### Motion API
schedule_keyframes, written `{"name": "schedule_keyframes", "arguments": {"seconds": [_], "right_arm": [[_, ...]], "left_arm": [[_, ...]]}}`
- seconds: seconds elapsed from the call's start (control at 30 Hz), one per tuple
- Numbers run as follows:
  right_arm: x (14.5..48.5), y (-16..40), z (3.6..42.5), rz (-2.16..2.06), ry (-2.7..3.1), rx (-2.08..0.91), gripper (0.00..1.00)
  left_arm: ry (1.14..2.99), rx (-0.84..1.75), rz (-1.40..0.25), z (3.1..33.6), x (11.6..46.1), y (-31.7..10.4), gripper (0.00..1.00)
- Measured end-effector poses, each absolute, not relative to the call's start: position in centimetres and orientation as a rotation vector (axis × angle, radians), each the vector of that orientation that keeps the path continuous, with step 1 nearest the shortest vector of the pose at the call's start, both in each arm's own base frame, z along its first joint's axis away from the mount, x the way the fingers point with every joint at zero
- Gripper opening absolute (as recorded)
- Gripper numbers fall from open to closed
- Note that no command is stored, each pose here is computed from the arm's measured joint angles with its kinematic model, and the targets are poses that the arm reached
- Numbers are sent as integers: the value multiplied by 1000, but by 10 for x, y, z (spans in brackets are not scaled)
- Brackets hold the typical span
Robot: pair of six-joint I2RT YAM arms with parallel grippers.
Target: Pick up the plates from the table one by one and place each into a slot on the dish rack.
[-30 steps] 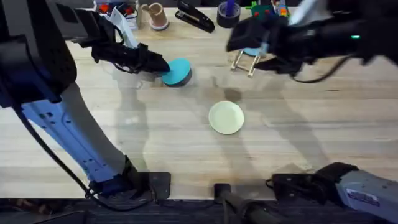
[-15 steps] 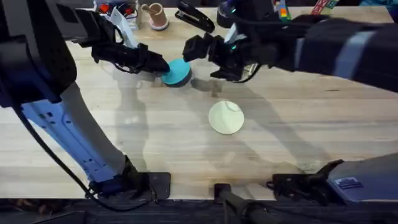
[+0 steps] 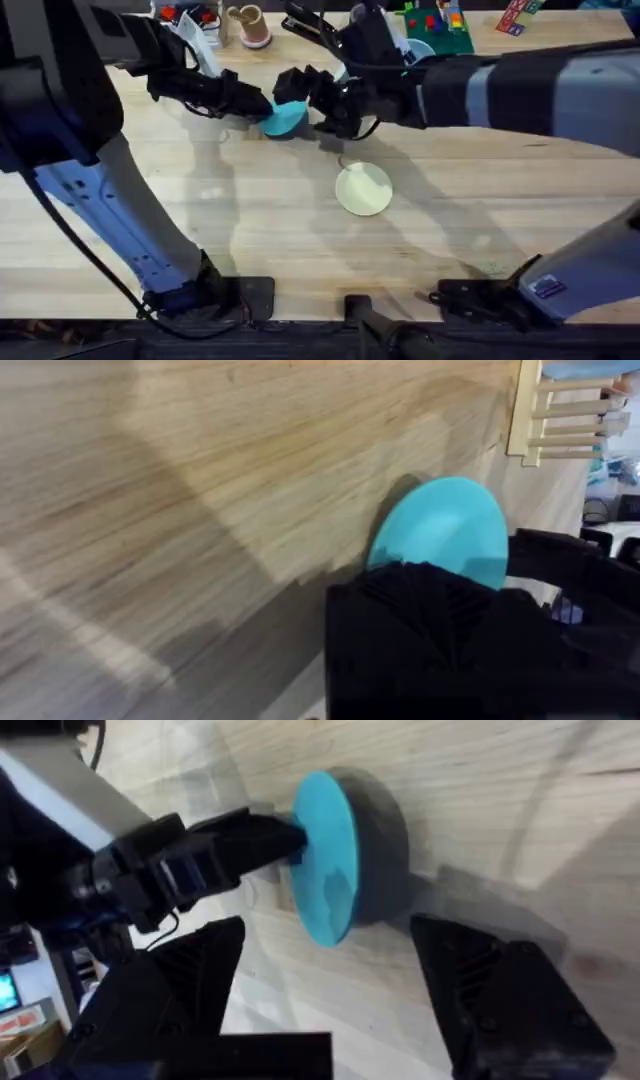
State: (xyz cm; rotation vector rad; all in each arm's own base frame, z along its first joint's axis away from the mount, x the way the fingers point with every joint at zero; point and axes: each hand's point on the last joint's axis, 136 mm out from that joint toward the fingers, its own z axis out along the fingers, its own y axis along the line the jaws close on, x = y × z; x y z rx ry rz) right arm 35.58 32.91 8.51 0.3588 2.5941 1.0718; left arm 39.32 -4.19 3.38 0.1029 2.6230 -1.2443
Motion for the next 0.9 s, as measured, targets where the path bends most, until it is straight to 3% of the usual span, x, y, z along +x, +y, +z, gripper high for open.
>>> {"name": "schedule_keyframes", "arguments": {"seconds": [0.5, 0.67, 0.83, 0.9], "right_arm": [[375, 346, 84, 1164, 2492, 454, 949], [372, 349, 66, 1153, 2527, 502, 919], [371, 349, 65, 1147, 2527, 512, 645], [372, 348, 65, 1138, 2522, 521, 445]], "left_arm": [[2625, 98, -1244, 34, 393, -42, 41], [2625, 98, -1244, 34, 393, -42, 41], [2625, 98, -1244, 34, 393, -42, 41], [2626, 99, -1244, 34, 393, -42, 41]]}}
